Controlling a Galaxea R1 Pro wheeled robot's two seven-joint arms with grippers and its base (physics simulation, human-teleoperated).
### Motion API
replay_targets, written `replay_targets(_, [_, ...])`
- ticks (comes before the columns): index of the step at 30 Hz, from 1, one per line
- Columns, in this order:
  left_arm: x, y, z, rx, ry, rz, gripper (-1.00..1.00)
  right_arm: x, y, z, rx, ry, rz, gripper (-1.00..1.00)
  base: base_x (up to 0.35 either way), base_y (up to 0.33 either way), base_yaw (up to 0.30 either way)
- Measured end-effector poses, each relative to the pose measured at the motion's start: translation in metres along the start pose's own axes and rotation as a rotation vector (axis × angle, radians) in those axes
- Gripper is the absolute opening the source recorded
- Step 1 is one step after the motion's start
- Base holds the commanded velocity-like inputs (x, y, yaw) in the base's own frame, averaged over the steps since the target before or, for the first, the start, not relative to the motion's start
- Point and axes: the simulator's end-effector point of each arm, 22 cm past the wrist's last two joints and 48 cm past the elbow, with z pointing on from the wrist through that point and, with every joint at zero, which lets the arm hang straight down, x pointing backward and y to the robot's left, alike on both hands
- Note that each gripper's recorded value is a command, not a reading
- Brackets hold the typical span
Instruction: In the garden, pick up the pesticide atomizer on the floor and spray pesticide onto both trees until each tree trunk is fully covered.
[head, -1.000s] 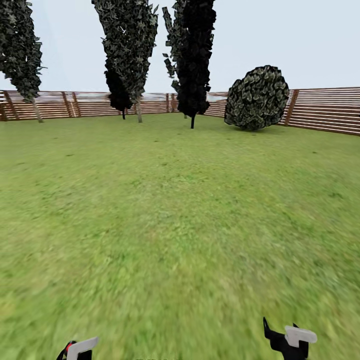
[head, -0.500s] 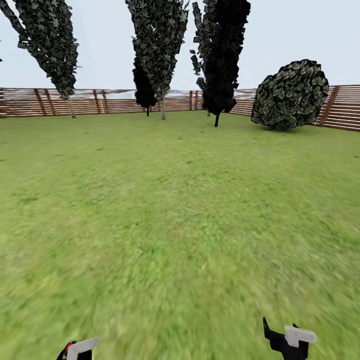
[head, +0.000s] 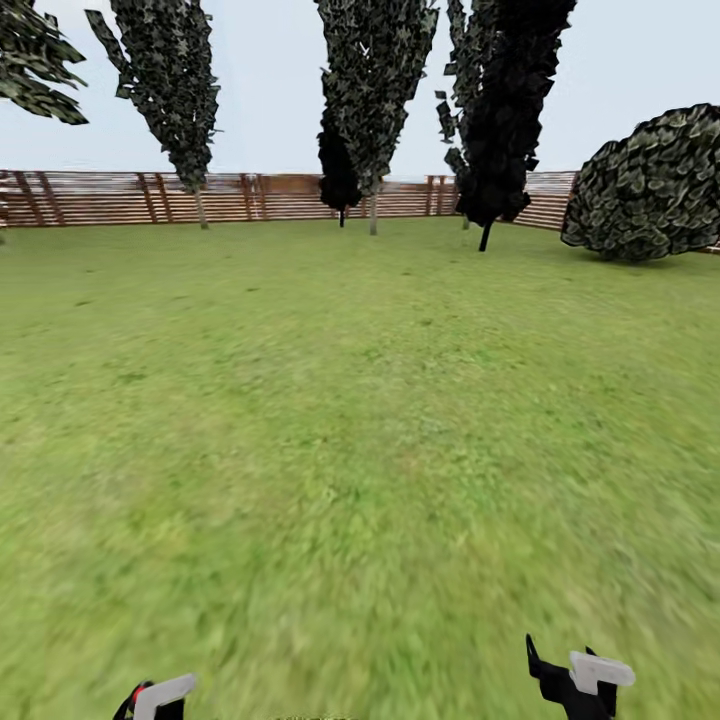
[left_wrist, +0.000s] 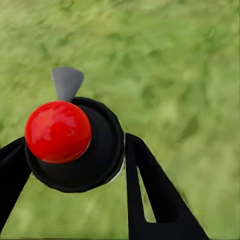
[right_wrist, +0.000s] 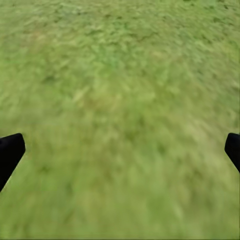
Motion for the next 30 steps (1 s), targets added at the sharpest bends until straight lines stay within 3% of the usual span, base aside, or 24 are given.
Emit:
replay_targets(21, [0.009, 0.000, 0.000, 0.000, 0.017, 0.008, -1.00, 0.008, -0.001, 0.000, 0.001, 0.018, -0.004, 1.00, 0.000, 0.172, 0.259])
replay_targets(30, [0.012, 0.000, 0.000, -0.001, 0.025, 0.011, -1.00, 0.012, -0.001, -0.001, 0.001, 0.026, -0.006, 1.00, 0.000, 0.076, 0.259])
